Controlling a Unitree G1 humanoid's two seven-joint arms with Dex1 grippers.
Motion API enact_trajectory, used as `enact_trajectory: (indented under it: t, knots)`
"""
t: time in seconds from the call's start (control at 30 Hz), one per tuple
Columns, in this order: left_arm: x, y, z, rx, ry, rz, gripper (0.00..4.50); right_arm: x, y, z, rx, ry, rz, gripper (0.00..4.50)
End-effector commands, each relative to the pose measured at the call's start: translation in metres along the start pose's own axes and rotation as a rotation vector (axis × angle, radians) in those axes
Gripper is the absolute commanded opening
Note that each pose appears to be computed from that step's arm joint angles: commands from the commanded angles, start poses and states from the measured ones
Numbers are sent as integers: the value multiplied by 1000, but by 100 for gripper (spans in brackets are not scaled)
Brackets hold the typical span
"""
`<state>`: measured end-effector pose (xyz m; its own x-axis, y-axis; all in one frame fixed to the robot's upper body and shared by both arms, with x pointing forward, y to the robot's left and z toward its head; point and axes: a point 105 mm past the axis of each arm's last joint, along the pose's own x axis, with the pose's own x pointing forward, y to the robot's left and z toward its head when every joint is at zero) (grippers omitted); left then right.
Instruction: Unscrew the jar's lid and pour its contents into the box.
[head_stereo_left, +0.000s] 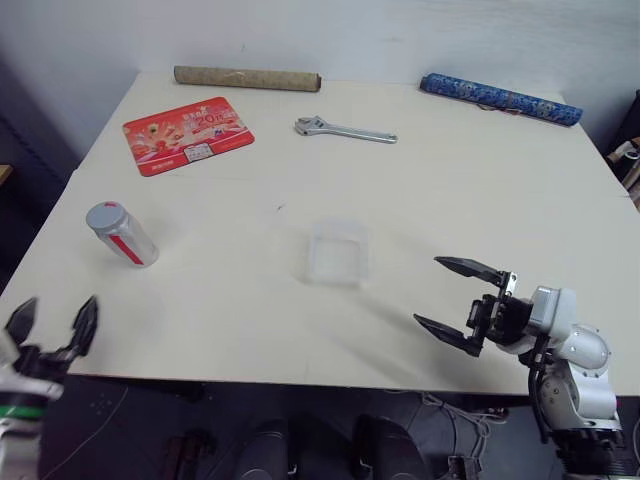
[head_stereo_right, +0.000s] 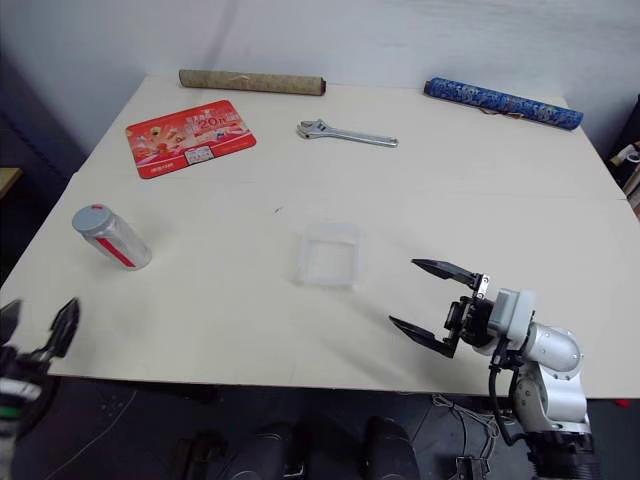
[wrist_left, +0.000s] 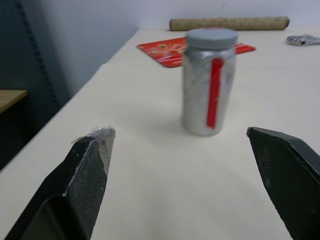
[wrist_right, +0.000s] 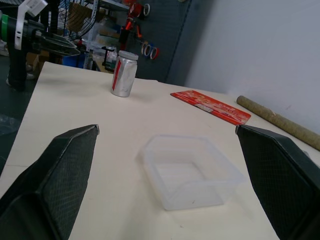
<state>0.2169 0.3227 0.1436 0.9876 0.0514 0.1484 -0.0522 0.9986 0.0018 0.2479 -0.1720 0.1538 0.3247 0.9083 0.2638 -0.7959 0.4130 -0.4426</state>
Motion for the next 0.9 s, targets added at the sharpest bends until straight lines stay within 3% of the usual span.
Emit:
enact_trajectory:
  t: [0.03, 0.53, 0.9]
  knots:
    - [20, -8, 8, 25, -27, 65, 447, -7, 0, -4, -29, -7, 3, 450]
    - [96, -27, 7, 13, -83, 186, 447, -37, 17, -11, -32, 8, -51, 450]
    - [125, -18, 6, 44, -97, 203, 447, -34, 16, -5, -43, 26, -106, 450]
